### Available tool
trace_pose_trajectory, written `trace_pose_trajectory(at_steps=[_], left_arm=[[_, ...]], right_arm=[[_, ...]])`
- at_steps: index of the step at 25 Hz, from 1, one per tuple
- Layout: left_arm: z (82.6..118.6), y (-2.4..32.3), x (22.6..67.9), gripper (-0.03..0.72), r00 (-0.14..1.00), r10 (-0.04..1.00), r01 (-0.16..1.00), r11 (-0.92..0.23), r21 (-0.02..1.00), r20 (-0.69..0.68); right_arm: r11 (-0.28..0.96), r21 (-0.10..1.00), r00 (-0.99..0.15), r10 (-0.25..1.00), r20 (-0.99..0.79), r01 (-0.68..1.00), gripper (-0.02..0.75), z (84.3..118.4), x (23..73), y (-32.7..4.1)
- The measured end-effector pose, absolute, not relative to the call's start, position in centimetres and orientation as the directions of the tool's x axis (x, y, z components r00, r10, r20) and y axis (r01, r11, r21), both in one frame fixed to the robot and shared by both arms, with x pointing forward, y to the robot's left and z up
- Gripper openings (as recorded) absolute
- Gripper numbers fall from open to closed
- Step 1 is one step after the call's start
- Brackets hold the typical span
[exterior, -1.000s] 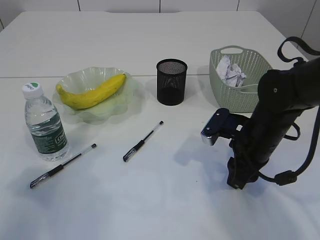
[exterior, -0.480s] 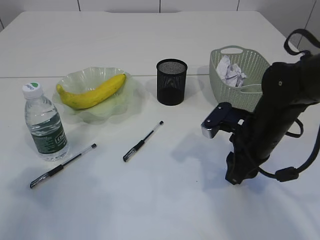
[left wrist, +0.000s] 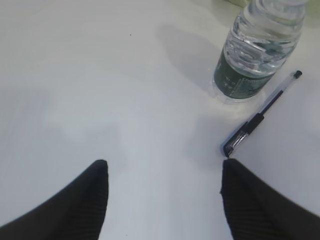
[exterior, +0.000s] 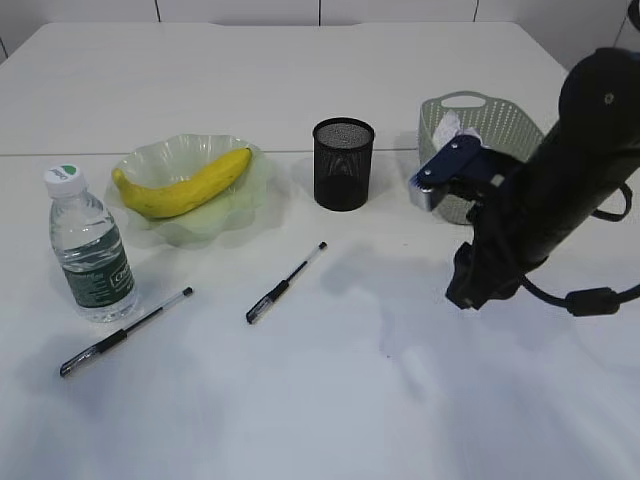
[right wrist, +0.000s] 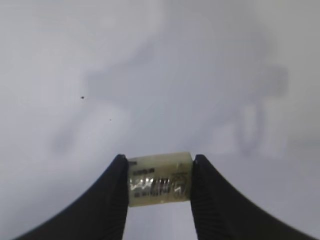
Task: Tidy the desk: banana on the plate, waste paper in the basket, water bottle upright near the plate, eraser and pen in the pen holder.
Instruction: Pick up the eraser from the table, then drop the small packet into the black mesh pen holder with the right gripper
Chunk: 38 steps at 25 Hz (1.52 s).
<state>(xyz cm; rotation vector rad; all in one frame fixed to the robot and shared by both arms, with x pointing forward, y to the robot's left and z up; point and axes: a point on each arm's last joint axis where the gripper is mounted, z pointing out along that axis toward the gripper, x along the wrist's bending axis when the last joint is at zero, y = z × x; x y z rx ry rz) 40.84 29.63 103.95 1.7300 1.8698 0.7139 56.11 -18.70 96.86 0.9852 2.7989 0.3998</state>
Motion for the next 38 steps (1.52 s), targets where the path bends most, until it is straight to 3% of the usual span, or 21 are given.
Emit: trace_pose_trajectory(at_steps=[17, 38], left_arm=[[103.8, 29.6, 40.9, 0.498, -0.076, 0.997, 0.746, 0.059, 0.663, -0.003], [103.8, 29.6, 40.9, 0.498, -0.076, 0.997, 0.748, 0.056, 0.661, 0.001]], right_arm=[[0.65, 0.496, -0.721, 0.69, -0.067, 0.576, 0.279, 103.0, 59.1, -17.2], [0.471, 0.715, -0.603, 0.793, -0.087, 0.516, 0.278, 104.6, 61.1, -16.5]])
